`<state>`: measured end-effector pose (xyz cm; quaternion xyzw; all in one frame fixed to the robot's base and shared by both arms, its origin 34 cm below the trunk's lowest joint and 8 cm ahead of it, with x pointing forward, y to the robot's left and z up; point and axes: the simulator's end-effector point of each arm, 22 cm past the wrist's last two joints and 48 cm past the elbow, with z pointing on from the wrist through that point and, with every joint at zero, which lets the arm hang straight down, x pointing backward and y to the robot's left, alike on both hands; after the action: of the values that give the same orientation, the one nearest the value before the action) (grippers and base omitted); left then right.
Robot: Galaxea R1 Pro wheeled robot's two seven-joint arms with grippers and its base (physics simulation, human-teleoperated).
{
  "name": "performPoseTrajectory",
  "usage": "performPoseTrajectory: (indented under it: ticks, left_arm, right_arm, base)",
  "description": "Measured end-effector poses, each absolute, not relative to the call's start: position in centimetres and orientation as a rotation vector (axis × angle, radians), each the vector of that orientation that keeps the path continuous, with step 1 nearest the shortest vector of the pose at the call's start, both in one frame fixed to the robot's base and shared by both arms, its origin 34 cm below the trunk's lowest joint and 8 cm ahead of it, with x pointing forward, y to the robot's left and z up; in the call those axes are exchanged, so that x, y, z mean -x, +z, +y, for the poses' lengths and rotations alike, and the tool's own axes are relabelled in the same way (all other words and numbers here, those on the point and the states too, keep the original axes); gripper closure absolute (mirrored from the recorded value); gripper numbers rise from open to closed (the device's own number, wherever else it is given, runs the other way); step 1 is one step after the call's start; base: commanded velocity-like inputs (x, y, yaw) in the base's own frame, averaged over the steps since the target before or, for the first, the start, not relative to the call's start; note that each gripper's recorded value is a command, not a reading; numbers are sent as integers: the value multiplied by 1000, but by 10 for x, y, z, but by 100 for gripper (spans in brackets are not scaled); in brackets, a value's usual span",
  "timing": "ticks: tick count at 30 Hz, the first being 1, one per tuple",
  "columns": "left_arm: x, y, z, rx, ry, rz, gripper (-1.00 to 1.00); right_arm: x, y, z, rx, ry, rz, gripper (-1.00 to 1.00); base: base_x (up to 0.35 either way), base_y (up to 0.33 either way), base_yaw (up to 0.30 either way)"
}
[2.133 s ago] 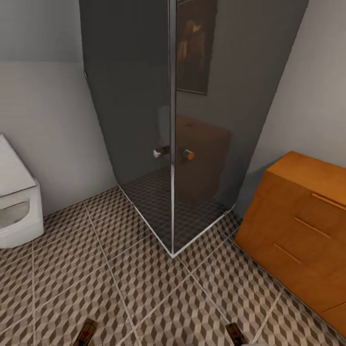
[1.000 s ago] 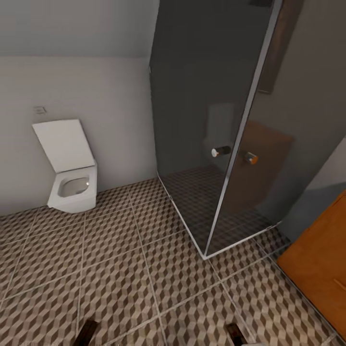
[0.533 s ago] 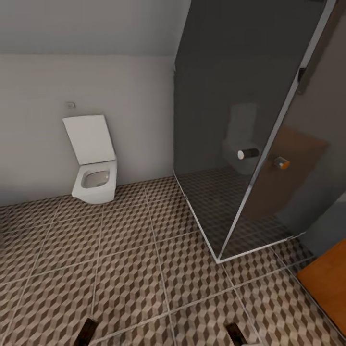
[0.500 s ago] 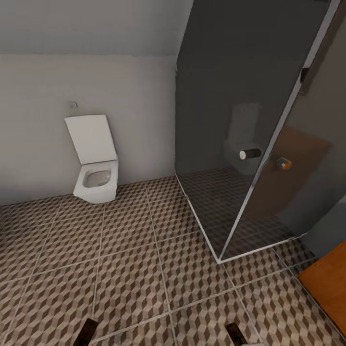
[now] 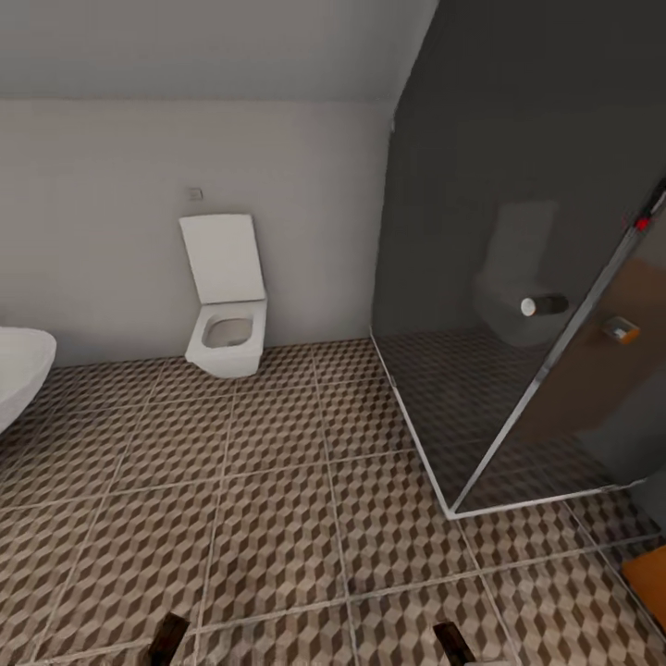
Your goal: Take the four mousetraps from the cabinet in the bathroom and place them on the bathroom floor. Make sure all four end up on the same floor surface, and ensure that at least two of them are either under or directly next to the same bathroom sink.
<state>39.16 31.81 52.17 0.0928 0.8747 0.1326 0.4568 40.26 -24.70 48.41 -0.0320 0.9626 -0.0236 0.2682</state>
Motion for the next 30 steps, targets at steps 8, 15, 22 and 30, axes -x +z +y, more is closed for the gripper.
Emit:
performPoseTrajectory:
  ticks: [8, 15, 22, 30]
  left_arm:
    - [-390, 521, 318, -230, 326, 2160, 100]
    - [-389, 520, 318, -231, 326, 2164, 100]
    - [-388, 519, 318, -231, 326, 2168, 100]
    - [-387, 518, 318, -232, 325, 2171, 100]
  right_arm:
    - [-401, 483, -247, 86, -63, 2600, 100]
    - [-400, 482, -247, 86, -63, 2604, 100]
    - [-399, 481, -247, 87, -63, 2608, 100]
    - [-398, 480, -247, 87, -62, 2611, 100]
  base:
    - [0, 0, 269]
    - [0, 0, 269]
    - [0, 0, 269]
    - [0, 0, 274]
